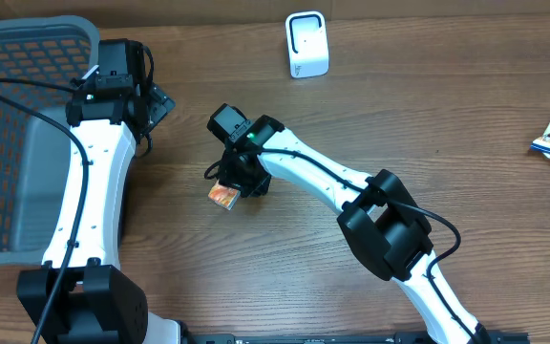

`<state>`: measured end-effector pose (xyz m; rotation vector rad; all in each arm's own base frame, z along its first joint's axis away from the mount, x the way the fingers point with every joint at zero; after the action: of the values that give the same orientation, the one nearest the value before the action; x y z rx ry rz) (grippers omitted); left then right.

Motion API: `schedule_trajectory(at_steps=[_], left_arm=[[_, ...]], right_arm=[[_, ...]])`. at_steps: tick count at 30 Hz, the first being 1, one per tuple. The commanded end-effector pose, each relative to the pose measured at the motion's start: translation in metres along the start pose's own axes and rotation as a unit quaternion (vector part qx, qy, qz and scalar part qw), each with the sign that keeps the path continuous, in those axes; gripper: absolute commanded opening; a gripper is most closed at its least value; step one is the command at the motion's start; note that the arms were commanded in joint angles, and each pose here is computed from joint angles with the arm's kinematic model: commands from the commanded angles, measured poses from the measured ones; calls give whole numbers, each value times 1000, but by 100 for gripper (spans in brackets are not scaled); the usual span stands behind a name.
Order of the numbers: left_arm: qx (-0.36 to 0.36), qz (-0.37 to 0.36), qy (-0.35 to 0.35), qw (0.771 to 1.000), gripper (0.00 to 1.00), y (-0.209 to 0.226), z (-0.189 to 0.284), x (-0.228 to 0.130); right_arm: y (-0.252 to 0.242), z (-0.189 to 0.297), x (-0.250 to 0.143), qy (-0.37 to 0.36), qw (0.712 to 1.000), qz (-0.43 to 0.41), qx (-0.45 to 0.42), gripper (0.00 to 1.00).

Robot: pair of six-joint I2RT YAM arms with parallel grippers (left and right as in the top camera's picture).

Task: Scan the item barcode
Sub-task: 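Reach the right gripper to the Kleenex pack and grasp it, then hold the Kleenex pack up in front of the scanner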

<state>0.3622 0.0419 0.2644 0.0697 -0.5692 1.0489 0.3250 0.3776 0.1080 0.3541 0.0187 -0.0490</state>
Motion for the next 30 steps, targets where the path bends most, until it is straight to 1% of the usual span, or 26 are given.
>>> schedule_trajectory(at_steps=[1, 4, 10, 11, 13, 16, 17, 19, 22, 23, 24, 28, 30], left_arm=[[5, 10, -21, 1000, 100, 2, 6, 9], [4, 10, -21, 1000, 100, 2, 6, 9], [4, 10, -21, 1000, 100, 2, 6, 9], [5, 10, -21, 1000, 100, 2, 6, 9], [4, 10, -21, 1000, 100, 2, 6, 9], [4, 11, -21, 1000, 100, 2, 6, 9], [4, 11, -21, 1000, 100, 2, 6, 9], [4, 10, -21, 1000, 100, 2, 6, 9], [4, 10, -21, 1000, 100, 2, 6, 9], [4, 10, -21, 1000, 100, 2, 6, 9], [4, 10, -21, 1000, 100, 2, 6, 9], [4, 10, -21, 1000, 100, 2, 6, 9], [4, 10, -21, 1000, 100, 2, 6, 9]], right_arm=[[-4, 1, -4, -9, 1000, -12, -9, 38], [-8, -2, -5, -8, 1000, -17, -18, 36], [-26, 1, 1, -24, 997, -32, -69, 27], [-30, 3, 5, -23, 997, -28, -72, 24], [-37, 6, 12, -22, 997, -12, -75, 19], [-54, 15, 26, -15, 996, 1, -87, 17], [-62, 19, 32, -13, 996, 9, -91, 15], [-75, 28, 44, -9, 995, 38, -95, 4], [-96, 43, 63, -3, 992, 76, -101, 4], [-110, 54, 73, 2, 990, 93, -105, 7], [-123, 66, 82, 7, 988, 111, -108, 13], [-147, 87, 91, 35, 987, 122, -99, 33], [-152, 90, 88, 59, 988, 125, -75, 34]])
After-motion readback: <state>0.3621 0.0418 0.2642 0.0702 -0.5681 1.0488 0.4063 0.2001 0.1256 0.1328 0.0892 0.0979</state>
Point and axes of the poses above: each gripper's point midway between its finger pads, its own z axis back along the fingers, its own y axis along the line the jaws close on, x = y × z, the point moved 9 cm from there along z, back along the fingers, and after that the axes turned 10 degrees about z, right-handed, at the moved point
